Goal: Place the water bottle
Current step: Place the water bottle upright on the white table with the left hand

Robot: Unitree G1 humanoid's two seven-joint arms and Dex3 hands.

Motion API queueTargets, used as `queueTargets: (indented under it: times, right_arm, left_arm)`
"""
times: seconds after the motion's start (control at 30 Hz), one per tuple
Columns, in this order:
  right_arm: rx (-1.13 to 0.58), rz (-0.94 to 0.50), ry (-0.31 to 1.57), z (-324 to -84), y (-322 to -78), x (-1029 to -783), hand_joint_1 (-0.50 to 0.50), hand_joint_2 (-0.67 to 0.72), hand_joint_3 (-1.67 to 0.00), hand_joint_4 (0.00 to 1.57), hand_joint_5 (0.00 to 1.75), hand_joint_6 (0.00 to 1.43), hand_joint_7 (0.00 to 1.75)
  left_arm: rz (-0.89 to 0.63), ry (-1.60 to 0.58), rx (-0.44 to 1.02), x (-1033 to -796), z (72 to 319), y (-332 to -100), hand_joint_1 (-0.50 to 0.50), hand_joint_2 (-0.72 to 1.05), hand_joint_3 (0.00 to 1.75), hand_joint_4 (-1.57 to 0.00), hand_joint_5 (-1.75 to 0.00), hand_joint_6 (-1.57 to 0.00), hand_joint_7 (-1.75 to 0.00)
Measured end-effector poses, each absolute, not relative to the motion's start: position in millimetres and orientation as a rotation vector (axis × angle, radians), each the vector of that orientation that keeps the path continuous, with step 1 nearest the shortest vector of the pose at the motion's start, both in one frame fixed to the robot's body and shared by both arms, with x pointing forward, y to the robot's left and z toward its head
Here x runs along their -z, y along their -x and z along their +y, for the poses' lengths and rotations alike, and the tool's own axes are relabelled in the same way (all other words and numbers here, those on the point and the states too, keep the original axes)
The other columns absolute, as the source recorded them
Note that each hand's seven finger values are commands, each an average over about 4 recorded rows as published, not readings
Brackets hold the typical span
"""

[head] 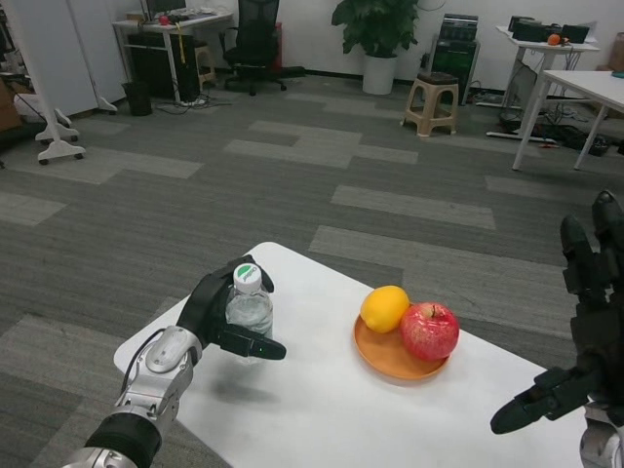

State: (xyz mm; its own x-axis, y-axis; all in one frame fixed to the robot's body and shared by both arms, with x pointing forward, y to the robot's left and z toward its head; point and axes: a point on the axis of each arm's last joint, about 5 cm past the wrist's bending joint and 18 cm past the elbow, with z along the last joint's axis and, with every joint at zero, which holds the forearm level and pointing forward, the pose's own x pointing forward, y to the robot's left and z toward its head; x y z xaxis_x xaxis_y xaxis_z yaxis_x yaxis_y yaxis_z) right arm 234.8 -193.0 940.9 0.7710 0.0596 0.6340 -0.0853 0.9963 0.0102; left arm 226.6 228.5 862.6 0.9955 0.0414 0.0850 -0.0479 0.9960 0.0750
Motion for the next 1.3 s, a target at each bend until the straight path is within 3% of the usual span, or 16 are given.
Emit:
queueTargets:
  times: [0.23,0.53,1.0,1.17,1.3]
  right_arm:
    - [-0.079,-0.685,-0.04,-192.8,-234.9,-940.8,-0.12,0.6,0.0,0.0,0.0,0.0,0.0]
    - [-0.085,-0.682,-0.041,-191.6,-234.7,-940.1,-0.12,0.6,0.0,0.0,0.0,0.0,0.0]
    - [-0.086,-0.682,-0.043,-191.1,-234.7,-940.0,-0.12,0.6,0.0,0.0,0.0,0.0,0.0]
    - [-0.086,-0.682,-0.043,-191.0,-234.7,-939.9,-0.12,0.6,0.0,0.0,0.0,0.0,0.0]
    - [-0.086,-0.682,-0.043,-191.0,-234.7,-939.9,-0.12,0.6,0.0,0.0,0.0,0.0,0.0]
  left_arm:
    - [-0.088,-0.076,-0.045,-860.2,225.7,-229.0,0.5,0.45,0.07,-0.74,-1.75,-0.9,-1.68]
    - [-0.092,-0.066,-0.049,-856.5,220.7,-231.3,0.5,0.07,0.0,-0.52,-1.75,-0.77,-1.68]
    - [-0.076,-0.061,-0.036,-852.6,216.8,-233.1,0.5,-0.02,0.07,-0.37,-1.75,-0.62,-1.68]
    - [-0.051,-0.058,-0.029,-848.8,215.4,-231.8,0.5,-0.1,0.02,-0.17,-1.75,-0.27,-1.68]
    - [-0.007,-0.05,-0.031,-841.2,215.2,-226.2,0.5,-0.1,0.02,-0.02,-1.75,-0.13,-1.68]
